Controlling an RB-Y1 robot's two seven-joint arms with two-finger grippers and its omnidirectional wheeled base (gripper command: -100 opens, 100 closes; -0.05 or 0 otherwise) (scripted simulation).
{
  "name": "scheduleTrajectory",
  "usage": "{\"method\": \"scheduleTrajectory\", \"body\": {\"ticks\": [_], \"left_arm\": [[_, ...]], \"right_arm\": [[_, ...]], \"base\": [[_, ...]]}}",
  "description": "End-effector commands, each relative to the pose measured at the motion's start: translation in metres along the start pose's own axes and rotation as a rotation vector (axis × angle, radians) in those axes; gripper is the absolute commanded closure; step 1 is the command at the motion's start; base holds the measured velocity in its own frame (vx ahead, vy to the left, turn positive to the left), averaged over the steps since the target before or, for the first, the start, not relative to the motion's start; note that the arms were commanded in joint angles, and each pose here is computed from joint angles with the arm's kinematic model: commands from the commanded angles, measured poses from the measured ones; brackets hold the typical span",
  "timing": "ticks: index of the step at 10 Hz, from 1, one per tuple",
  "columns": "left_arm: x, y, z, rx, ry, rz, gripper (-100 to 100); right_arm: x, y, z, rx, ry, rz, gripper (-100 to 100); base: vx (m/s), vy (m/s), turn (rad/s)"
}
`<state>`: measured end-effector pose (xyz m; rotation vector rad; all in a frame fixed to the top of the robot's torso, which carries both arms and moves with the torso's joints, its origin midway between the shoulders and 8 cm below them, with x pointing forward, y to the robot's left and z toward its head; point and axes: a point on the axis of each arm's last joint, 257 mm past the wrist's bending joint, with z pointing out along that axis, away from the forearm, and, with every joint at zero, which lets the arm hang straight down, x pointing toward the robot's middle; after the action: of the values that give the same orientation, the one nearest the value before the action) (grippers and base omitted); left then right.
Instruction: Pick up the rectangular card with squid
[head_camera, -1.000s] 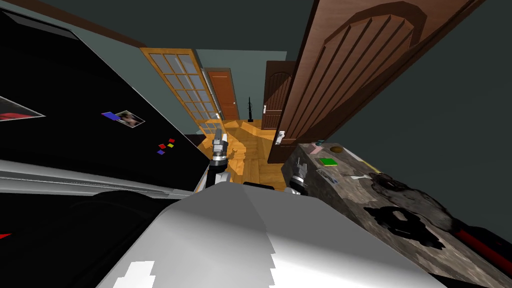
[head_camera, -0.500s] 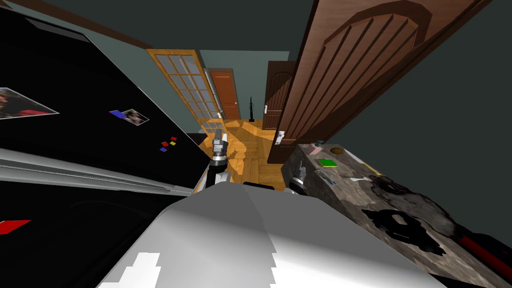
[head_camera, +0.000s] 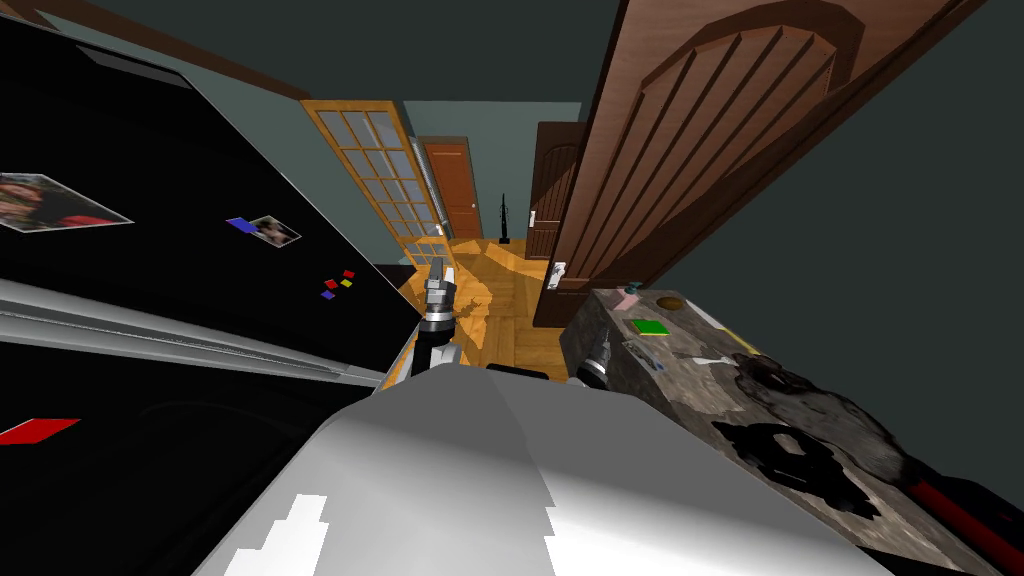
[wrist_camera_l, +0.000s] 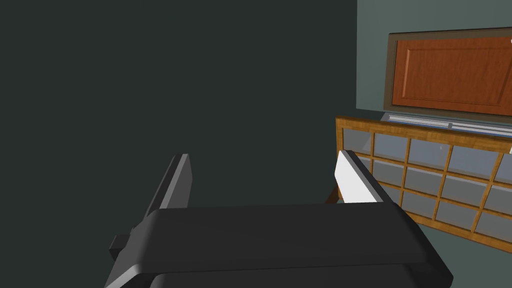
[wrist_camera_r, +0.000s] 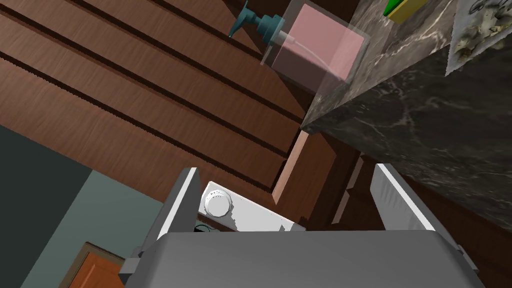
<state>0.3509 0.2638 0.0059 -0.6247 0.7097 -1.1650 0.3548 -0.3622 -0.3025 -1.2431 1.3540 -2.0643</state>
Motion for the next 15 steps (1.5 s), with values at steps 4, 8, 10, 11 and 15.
{"method": "scheduleTrajectory", "body": {"ticks": [4,8,10,11,15], "left_arm": [[0.000,0.000,0.000,0.000,0.000,0.000,0],[0.000,0.000,0.000,0.000,0.000,0.000,0],[0.000,0.000,0.000,0.000,0.000,0.000,0],[0.000,0.000,0.000,0.000,0.000,0.000,0],[0.000,0.000,0.000,0.000,0.000,0.000,0]], "right_arm": [[0.003,0.035,-0.011,-0.120,0.070,0.176,-100],[0.003,0.055,-0.023,-0.207,0.134,0.292,-100],[0.001,0.061,-0.030,-0.244,0.166,0.344,-100],[0.001,0.060,-0.028,-0.232,0.155,0.327,-100],[-0.052,0.045,-0.014,-0.150,-0.061,0.128,-100]], "base": [[-0.011,-0.111,0.032],[0.002,-0.103,0.014],[-0.004,-0.128,0.002],[-0.004,-0.062,0.008],[-0.061,0.023,0.103]]}}
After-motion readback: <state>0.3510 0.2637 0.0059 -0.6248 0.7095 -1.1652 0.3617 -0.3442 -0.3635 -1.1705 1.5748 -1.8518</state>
